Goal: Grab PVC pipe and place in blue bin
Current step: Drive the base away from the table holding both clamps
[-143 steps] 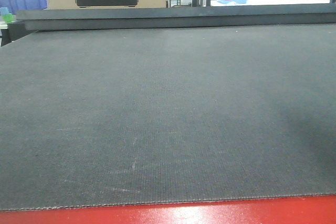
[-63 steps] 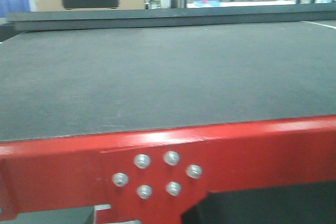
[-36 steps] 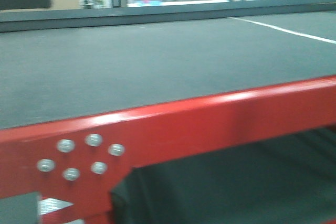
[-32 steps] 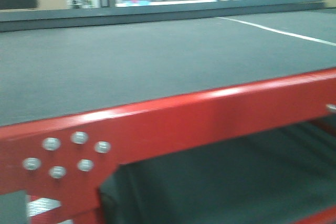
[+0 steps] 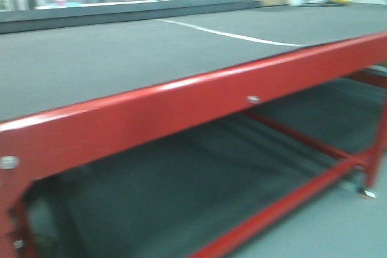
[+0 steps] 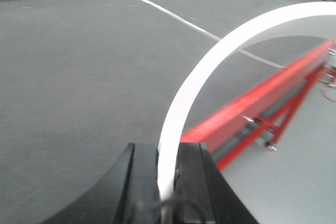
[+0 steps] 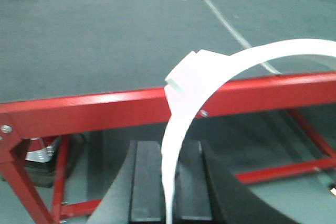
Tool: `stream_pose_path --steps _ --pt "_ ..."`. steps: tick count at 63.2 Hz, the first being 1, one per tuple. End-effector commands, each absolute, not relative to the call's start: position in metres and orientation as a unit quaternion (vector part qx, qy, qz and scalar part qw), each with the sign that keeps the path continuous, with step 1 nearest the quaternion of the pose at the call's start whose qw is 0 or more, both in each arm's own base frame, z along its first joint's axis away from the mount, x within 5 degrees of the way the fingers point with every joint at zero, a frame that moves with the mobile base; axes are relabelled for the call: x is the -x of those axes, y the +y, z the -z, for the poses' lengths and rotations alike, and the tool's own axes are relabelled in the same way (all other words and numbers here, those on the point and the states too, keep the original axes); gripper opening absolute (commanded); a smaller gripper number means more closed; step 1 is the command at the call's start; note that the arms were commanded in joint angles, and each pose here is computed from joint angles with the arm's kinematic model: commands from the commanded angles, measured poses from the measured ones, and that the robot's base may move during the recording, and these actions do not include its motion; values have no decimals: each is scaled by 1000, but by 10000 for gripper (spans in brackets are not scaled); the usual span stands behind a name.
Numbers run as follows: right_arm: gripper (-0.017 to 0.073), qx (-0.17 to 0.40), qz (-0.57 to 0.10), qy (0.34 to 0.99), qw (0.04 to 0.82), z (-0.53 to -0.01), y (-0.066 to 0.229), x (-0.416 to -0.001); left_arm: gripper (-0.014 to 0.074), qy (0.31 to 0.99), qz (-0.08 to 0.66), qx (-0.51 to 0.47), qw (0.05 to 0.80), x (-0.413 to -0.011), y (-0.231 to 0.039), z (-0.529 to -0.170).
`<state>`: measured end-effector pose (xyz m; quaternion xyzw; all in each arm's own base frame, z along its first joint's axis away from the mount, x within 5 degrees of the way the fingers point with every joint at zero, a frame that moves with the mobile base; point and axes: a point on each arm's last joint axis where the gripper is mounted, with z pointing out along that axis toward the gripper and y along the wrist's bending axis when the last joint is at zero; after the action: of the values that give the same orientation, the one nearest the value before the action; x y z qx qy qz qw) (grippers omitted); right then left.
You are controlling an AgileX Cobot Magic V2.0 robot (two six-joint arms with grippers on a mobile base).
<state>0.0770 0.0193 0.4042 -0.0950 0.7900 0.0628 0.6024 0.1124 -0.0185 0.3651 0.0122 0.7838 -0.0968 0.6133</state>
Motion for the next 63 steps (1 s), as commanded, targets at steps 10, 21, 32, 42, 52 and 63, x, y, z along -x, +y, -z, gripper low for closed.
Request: stream_pose_path --steps 10,21,32,42,52,63 --pt "-169 91 -58 782 614 -406 18 -77 -111 775 100 -9 624 -111 -18 -368" --pt "-169 91 -58 782 614 -406 18 -77 -111 775 100 -9 624 -111 -18 -368" --pt "-169 91 -58 782 614 -406 18 -77 -111 775 100 -9 624 -111 -18 -368" --pt "-169 91 -58 782 614 -406 18 -77 -111 775 100 -9 624 -111 -18 -368" --pt "-169 91 -58 782 614 -406 18 -77 -111 775 100 -9 624 -111 -18 -368" --pt "-169 91 -58 782 614 -406 18 -77 -111 775 100 -9 624 -111 -18 -368"
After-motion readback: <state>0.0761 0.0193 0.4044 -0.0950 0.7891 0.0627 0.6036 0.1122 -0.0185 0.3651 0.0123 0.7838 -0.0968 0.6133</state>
